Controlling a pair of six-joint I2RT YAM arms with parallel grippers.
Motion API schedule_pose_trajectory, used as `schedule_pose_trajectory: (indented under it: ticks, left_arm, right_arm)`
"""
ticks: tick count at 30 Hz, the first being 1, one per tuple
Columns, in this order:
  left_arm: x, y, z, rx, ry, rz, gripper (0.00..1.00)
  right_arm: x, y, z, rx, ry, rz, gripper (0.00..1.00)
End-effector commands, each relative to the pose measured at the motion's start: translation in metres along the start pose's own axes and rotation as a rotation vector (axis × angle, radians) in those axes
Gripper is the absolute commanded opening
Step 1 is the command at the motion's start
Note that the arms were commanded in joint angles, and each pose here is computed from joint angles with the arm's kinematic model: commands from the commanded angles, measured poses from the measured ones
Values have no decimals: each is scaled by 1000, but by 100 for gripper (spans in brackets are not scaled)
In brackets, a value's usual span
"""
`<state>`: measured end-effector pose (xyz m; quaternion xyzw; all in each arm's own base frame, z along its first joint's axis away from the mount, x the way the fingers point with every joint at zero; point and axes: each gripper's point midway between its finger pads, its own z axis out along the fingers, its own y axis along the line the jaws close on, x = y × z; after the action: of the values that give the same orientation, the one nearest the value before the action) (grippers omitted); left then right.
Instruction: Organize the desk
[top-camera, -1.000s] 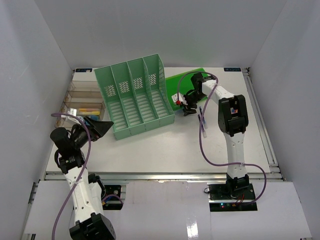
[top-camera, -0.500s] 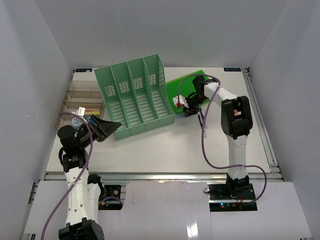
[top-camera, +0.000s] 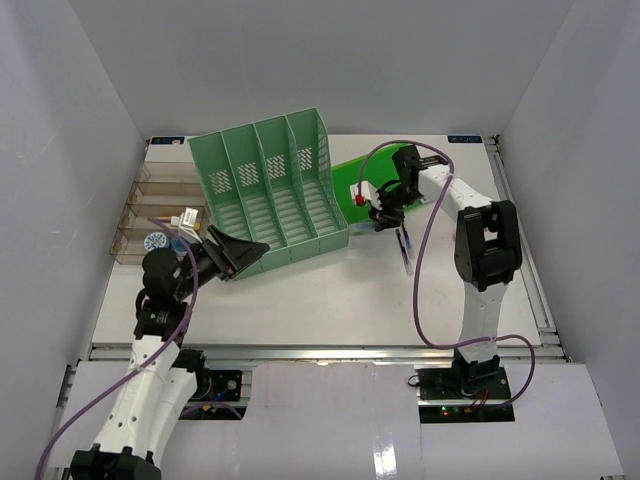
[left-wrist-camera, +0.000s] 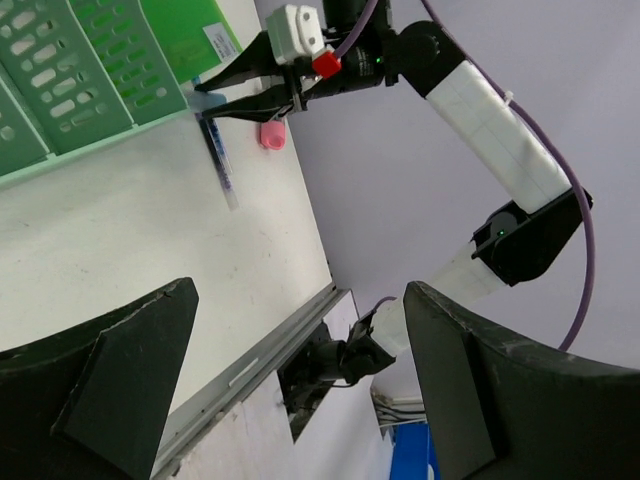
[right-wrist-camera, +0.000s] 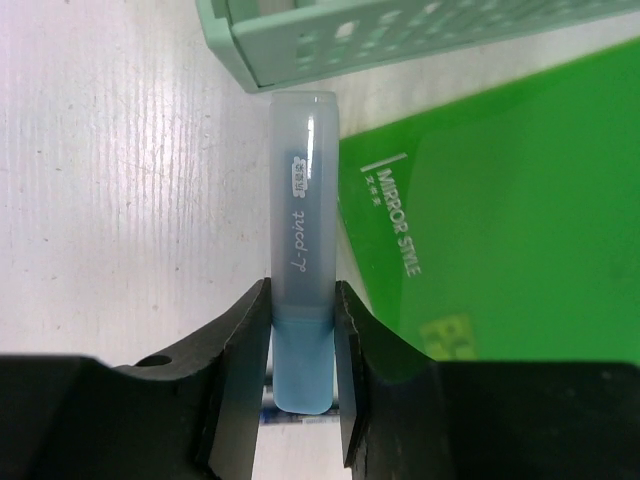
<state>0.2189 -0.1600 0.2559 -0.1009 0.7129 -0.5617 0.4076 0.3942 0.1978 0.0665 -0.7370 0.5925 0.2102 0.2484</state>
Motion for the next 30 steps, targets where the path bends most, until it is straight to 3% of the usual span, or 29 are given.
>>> schedule_pose_trajectory:
  ticks: [1, 11, 24, 30]
  left_arm:
    - [-2, -8, 23, 9, -16, -4, 95]
    - [38, -29, 101, 14, 89, -5, 95]
    - [53, -28, 212, -70, 4, -87, 94]
    - [61, -35, 249, -36, 11, -112, 94]
  right_arm:
    - [-9, -6, -31, 95, 29, 50, 13]
    - [-12, -2, -82, 245, 17, 197, 8]
    - [-92, 64, -114, 189, -362, 380, 8]
    - [-121, 80, -125, 153, -499, 490, 8]
